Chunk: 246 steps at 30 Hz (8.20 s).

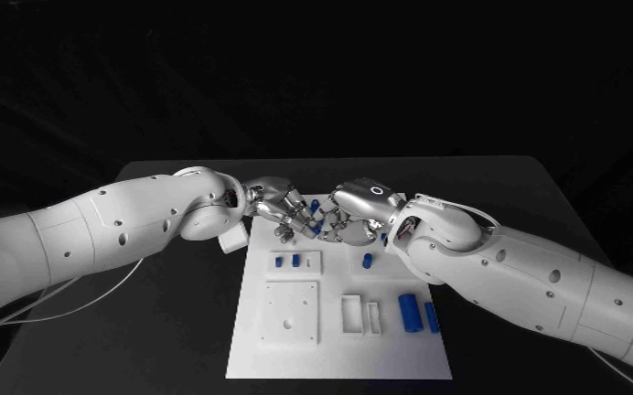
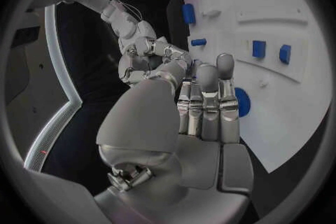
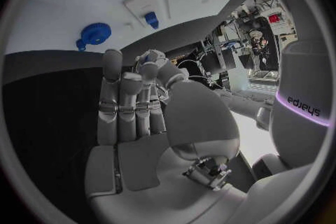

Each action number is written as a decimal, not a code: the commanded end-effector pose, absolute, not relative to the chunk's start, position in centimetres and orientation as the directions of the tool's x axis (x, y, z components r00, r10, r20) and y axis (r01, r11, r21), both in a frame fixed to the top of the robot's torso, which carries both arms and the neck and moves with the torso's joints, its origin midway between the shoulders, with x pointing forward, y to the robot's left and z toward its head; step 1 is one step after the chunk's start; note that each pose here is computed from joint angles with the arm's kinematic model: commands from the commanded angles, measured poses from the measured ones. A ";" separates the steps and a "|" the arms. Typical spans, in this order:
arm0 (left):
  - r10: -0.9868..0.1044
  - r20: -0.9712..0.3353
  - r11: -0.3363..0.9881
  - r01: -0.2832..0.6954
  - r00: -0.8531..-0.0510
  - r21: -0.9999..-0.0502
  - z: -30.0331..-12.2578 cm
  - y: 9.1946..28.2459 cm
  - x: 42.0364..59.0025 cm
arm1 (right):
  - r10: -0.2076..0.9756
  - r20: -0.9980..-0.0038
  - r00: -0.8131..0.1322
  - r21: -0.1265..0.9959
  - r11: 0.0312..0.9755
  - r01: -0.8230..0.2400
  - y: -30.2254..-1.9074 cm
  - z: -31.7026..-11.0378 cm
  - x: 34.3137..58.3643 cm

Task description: Assemble the parts on the task board

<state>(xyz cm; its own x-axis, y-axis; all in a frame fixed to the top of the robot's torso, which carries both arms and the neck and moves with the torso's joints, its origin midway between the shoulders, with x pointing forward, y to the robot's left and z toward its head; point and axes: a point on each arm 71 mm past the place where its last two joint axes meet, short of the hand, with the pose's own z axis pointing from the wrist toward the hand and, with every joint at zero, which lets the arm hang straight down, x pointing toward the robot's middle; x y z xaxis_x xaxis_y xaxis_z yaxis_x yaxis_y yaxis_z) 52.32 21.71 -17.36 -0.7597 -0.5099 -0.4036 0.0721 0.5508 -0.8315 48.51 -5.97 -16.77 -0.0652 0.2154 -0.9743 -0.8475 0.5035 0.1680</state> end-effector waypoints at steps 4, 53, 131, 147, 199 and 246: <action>-0.488 -0.388 0.542 0.077 -0.782 -0.837 -17.3 21.4 52.1 | 0.209 -0.976 -0.062 0.162 0.503 -0.849 -6.0 -16.9 48.5; -0.518 -0.372 0.541 0.042 -0.770 -0.840 -17.1 22.3 52.5 | 0.237 -0.969 -0.073 0.190 0.520 -0.833 -6.5 -17.0 48.9; -0.971 -0.179 0.138 0.242 -0.160 -0.961 -9.2 24.3 55.9 | -0.073 -0.997 0.025 -0.065 0.627 -0.777 2.0 -19.6 50.5; -0.968 -0.174 0.132 0.227 -0.179 -0.965 -9.2 23.9 55.7 | -0.055 -0.998 0.023 -0.053 0.625 -0.779 2.3 -20.2 50.2; -0.966 -0.155 0.108 0.222 -0.206 -0.969 -9.1 23.1 55.5 | -0.028 -0.999 0.019 -0.033 0.645 -0.763 1.5 -20.6 50.4; -0.959 -0.149 0.096 0.218 -0.242 -0.971 -8.6 22.4 55.2 | -0.036 -0.995 -0.094 0.046 0.668 -0.742 0.2 -21.8 51.5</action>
<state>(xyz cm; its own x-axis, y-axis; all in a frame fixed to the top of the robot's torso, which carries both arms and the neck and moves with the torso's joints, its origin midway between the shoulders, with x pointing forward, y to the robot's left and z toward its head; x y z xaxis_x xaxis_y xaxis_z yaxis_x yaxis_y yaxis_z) 55.24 22.69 -8.76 -0.2208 -0.9626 -0.1571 0.2168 0.1086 -0.9702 51.52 0.20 -21.57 -0.0736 -0.0141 -0.9972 -0.7375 0.6739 0.0449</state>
